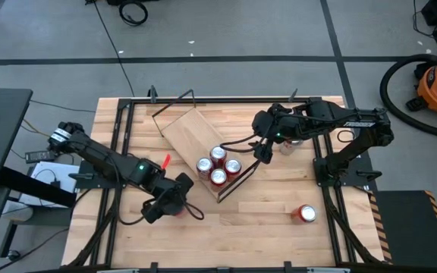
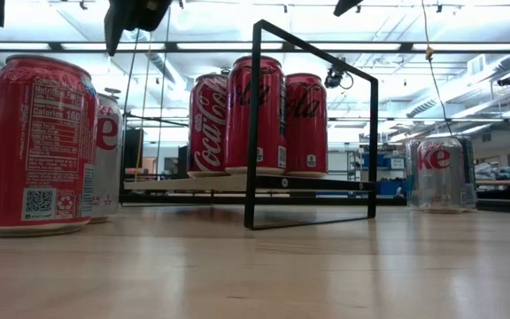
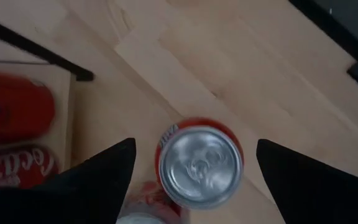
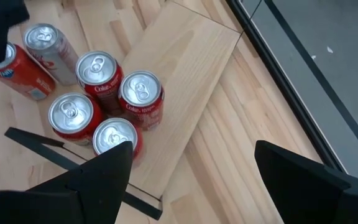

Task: Place canned beverage on shelf
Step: Put the left orange soda can on the shelf

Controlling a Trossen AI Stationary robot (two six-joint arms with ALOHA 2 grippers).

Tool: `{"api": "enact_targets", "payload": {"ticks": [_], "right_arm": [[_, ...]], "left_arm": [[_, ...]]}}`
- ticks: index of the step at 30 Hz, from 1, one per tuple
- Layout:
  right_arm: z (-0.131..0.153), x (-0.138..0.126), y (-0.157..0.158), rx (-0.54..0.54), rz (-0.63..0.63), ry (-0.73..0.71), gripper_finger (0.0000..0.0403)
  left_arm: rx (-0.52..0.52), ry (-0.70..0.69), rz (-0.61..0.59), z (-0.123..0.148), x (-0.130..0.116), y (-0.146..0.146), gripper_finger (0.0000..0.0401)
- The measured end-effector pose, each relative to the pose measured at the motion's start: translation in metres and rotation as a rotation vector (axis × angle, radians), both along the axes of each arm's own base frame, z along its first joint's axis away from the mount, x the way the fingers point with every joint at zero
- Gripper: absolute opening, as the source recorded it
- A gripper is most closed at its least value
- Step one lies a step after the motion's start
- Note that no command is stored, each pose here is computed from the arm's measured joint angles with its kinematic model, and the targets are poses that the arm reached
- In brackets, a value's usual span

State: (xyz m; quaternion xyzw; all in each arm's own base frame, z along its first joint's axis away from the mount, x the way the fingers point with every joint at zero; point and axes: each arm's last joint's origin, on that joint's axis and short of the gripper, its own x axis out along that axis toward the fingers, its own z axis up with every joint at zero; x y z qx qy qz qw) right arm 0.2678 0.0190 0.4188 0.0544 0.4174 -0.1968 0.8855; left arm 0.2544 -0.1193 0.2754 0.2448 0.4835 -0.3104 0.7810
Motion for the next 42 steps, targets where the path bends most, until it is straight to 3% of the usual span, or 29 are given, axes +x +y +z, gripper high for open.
{"api": "enact_targets", "payload": {"ticks": [32,35,42], "right_arm": [[0.000,0.000,0.000,0.010,-0.014,-0.003,0.0348],[0.000,0.000,0.000,0.010,-0.014,-0.002,0.0348],[0.000,0.000,0.000,0.012,-0.017,-0.004,0.0348]], "left_arm": [[0.022,0.007,-0.028,-0.008,0.006,-0.003,0.0346],[0.020,0.050,-0.047,-0.012,0.005,-0.003,0.0346],[0.075,0.007,-0.139,-0.017,0.010,-0.007,0.0346]]}}
